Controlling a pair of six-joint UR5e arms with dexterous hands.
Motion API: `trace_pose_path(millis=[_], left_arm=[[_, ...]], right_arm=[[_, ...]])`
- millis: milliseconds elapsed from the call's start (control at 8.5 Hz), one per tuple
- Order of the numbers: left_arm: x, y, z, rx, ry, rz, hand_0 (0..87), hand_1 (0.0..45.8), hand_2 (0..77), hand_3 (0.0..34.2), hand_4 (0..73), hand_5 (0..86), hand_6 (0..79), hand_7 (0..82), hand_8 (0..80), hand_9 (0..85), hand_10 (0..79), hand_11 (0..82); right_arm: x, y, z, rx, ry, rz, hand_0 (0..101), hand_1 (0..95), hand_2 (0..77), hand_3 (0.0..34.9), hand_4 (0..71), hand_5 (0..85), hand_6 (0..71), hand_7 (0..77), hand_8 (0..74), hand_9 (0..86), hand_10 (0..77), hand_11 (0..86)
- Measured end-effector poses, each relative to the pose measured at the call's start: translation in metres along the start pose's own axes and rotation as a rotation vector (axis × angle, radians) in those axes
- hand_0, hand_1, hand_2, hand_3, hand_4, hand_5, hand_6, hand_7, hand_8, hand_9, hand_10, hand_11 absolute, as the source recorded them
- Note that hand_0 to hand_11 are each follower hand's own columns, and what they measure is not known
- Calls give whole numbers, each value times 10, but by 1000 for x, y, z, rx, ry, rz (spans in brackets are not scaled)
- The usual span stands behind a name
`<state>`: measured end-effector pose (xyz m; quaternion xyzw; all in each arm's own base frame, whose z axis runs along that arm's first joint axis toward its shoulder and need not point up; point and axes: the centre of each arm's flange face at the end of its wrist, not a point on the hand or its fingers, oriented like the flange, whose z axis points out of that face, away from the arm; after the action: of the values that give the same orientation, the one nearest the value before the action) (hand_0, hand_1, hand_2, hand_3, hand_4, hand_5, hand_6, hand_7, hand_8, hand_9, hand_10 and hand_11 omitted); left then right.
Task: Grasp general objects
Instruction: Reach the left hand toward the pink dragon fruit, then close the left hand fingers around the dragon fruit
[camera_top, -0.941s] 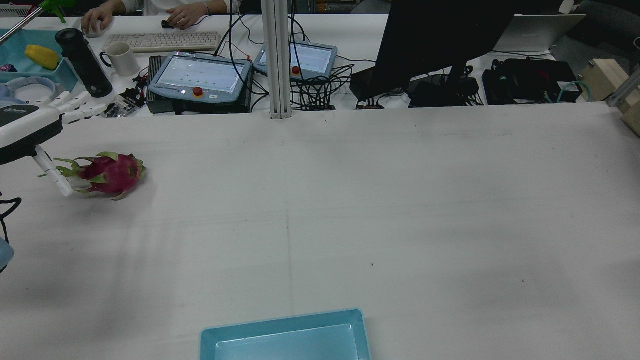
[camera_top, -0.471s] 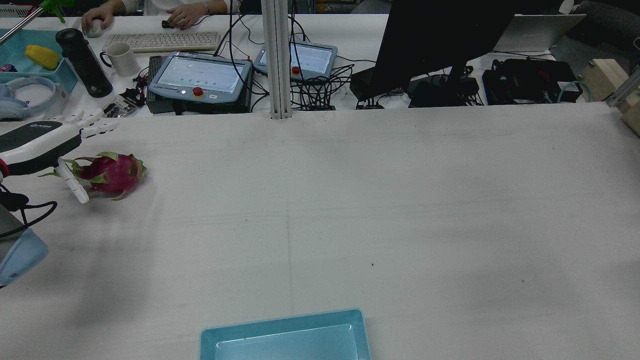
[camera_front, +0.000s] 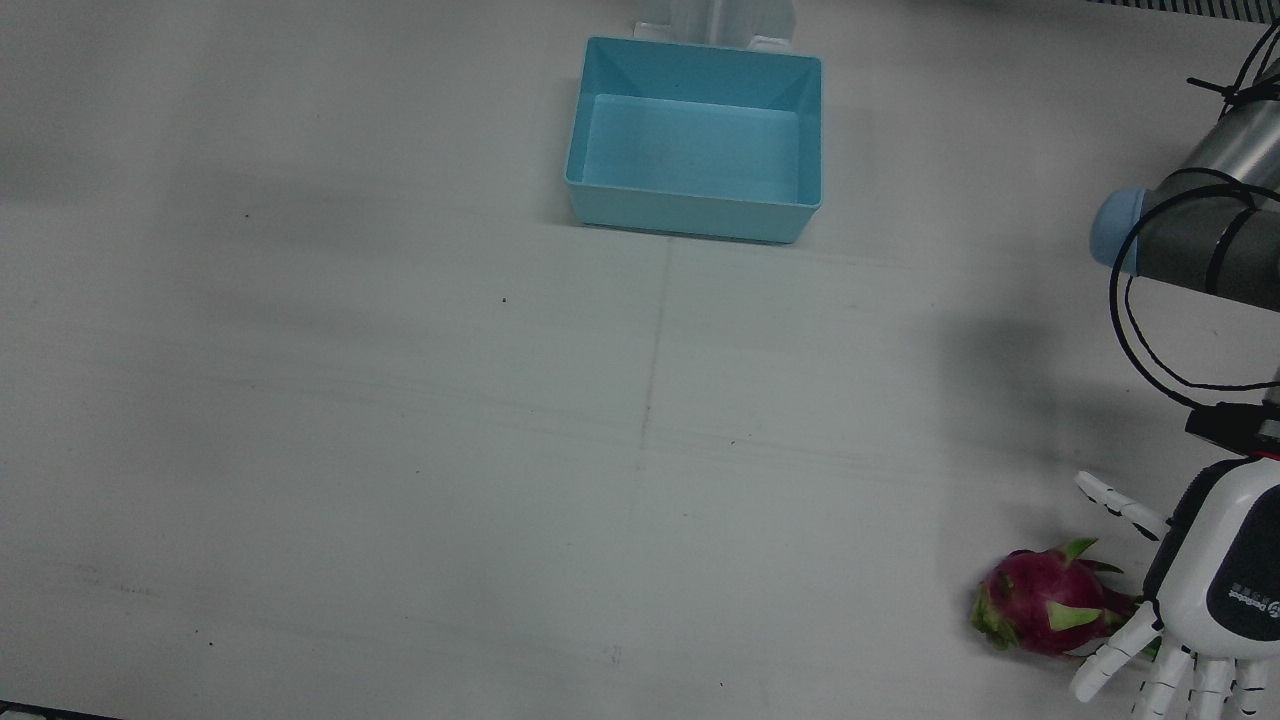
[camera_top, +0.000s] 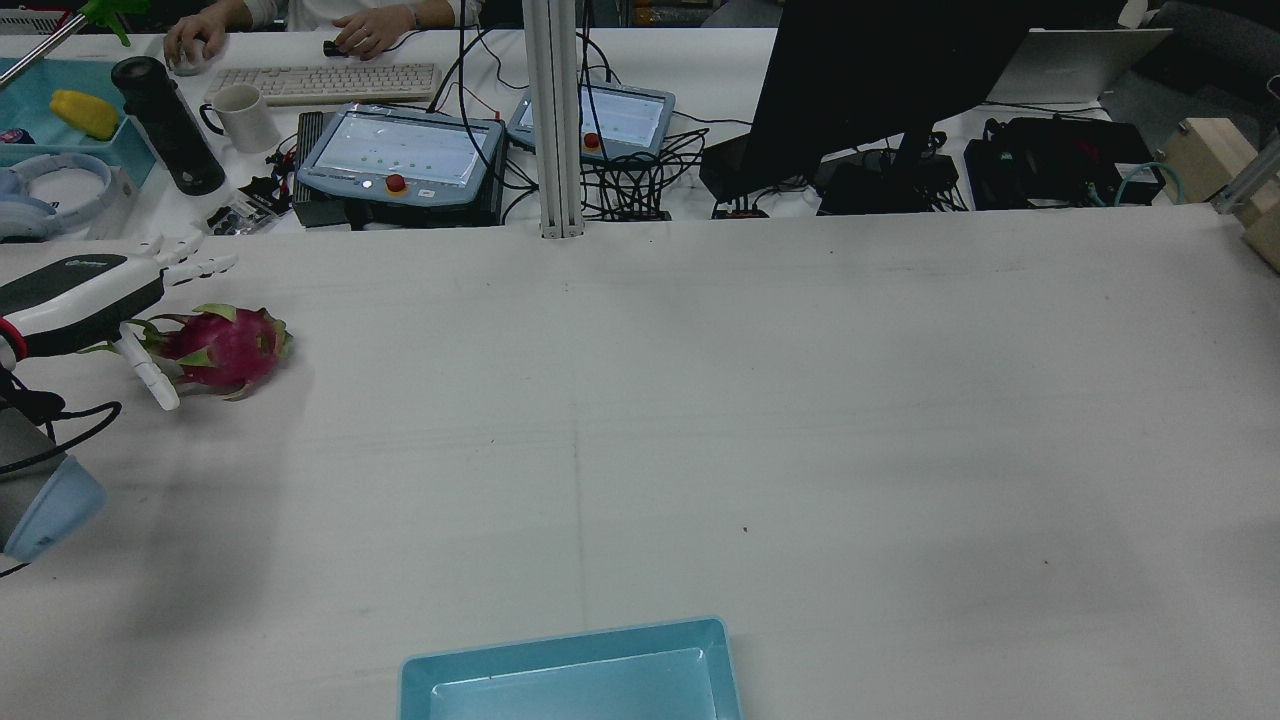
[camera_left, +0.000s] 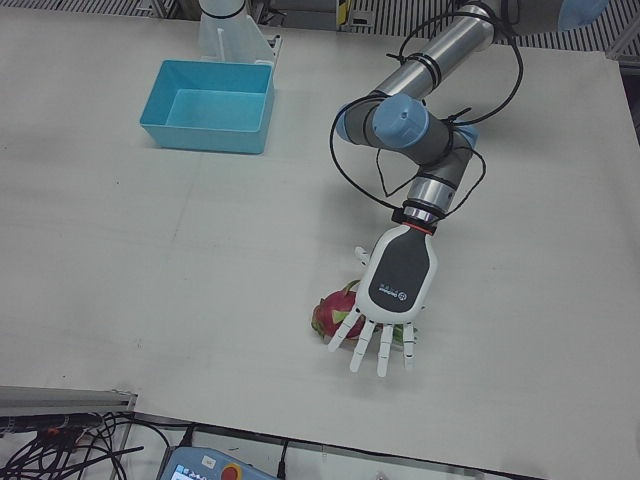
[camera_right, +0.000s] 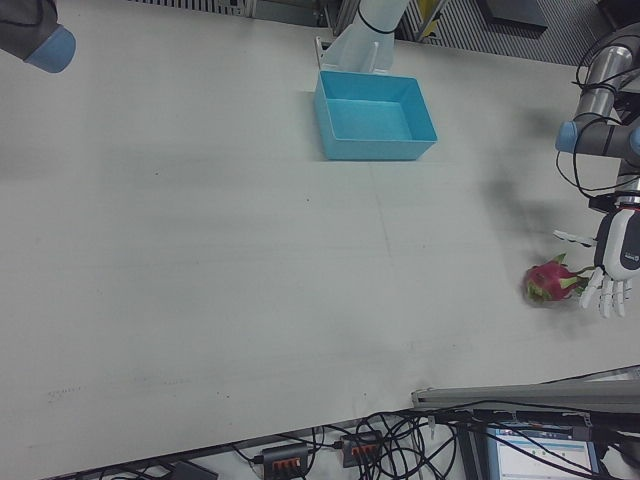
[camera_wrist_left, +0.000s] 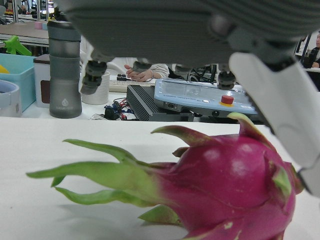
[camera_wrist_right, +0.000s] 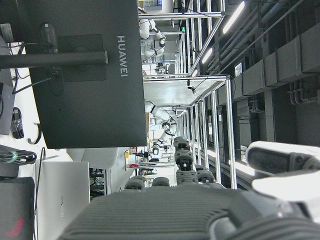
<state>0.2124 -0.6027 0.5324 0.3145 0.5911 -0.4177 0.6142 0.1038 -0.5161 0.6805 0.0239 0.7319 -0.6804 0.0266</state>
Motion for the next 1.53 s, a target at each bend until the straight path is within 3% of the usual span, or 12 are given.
trace_pose_path(millis=[353, 588, 1294, 1529], left_arm=[[-20, 1, 12, -4, 4, -51, 564, 5, 11, 273, 5, 16, 0, 27, 11, 5, 82, 131], [-26, 6, 17, -11, 0, -53, 564, 0, 11, 262, 5, 16, 0, 27, 11, 5, 71, 131], [-26, 28, 32, -39, -10, -49, 565, 5, 11, 278, 5, 16, 0, 71, 11, 5, 76, 153], [-30, 29, 33, -38, -10, -48, 564, 0, 11, 259, 5, 16, 5, 93, 11, 5, 76, 153]], right_arm=[[0, 0, 0, 0, 0, 0, 0, 60, 747, 0, 0, 0, 0, 0, 0, 5, 0, 5], [0, 0, 0, 0, 0, 0, 0, 60, 747, 0, 0, 0, 0, 0, 0, 5, 0, 5], [0, 0, 0, 0, 0, 0, 0, 60, 747, 0, 0, 0, 0, 0, 0, 5, 0, 5], [0, 0, 0, 0, 0, 0, 0, 60, 747, 0, 0, 0, 0, 0, 0, 5, 0, 5]])
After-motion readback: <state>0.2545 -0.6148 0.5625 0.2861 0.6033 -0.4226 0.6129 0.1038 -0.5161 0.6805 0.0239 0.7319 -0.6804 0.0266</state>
